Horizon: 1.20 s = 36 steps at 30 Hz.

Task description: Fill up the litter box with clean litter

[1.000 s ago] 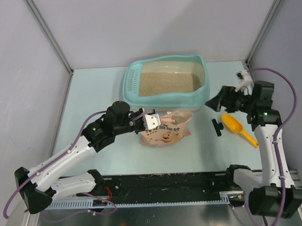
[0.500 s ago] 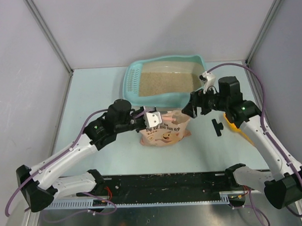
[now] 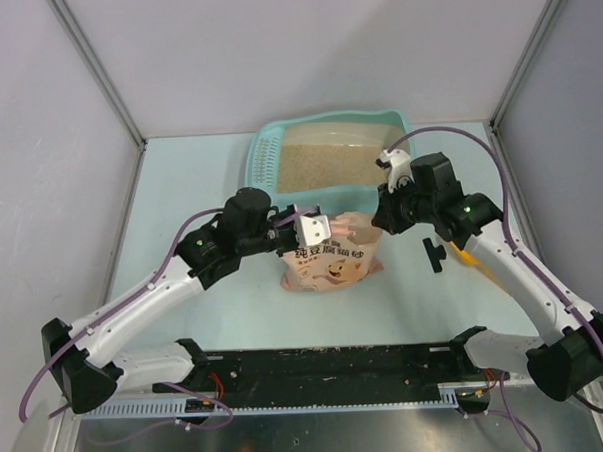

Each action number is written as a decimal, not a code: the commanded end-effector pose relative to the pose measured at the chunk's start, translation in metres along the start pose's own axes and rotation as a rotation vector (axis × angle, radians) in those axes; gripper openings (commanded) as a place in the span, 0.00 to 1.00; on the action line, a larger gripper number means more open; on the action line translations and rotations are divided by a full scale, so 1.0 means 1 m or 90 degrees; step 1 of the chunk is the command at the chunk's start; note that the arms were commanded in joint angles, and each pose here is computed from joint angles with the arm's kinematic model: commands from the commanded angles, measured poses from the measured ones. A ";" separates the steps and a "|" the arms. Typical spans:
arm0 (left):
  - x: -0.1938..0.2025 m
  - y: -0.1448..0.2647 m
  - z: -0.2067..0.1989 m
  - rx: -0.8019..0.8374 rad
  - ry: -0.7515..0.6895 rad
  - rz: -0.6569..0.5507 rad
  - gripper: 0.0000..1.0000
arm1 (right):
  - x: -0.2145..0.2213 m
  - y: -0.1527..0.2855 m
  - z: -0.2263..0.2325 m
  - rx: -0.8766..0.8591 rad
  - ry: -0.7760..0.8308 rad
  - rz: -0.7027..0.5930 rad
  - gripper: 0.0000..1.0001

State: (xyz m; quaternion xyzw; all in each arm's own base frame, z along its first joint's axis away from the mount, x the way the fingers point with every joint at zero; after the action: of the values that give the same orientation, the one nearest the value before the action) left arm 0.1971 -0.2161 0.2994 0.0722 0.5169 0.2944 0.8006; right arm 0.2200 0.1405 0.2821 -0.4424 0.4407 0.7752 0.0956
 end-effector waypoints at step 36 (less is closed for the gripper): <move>-0.043 0.018 0.019 -0.018 -0.095 -0.181 0.00 | 0.045 0.029 -0.011 -0.168 0.287 -0.148 0.70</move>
State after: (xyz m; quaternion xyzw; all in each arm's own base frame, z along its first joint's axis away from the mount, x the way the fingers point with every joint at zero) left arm 0.1950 -0.2199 0.2972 0.1013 0.5003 0.2247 0.8301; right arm 0.1744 0.0957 0.2559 -0.6396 0.2973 0.7089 -0.0018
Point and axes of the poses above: each gripper's point midway between its finger pads, its own y axis back along the fingers, its own z axis along the line the jaws close on, x = y × z, the point moved 9 cm from there along y, back along the fingers
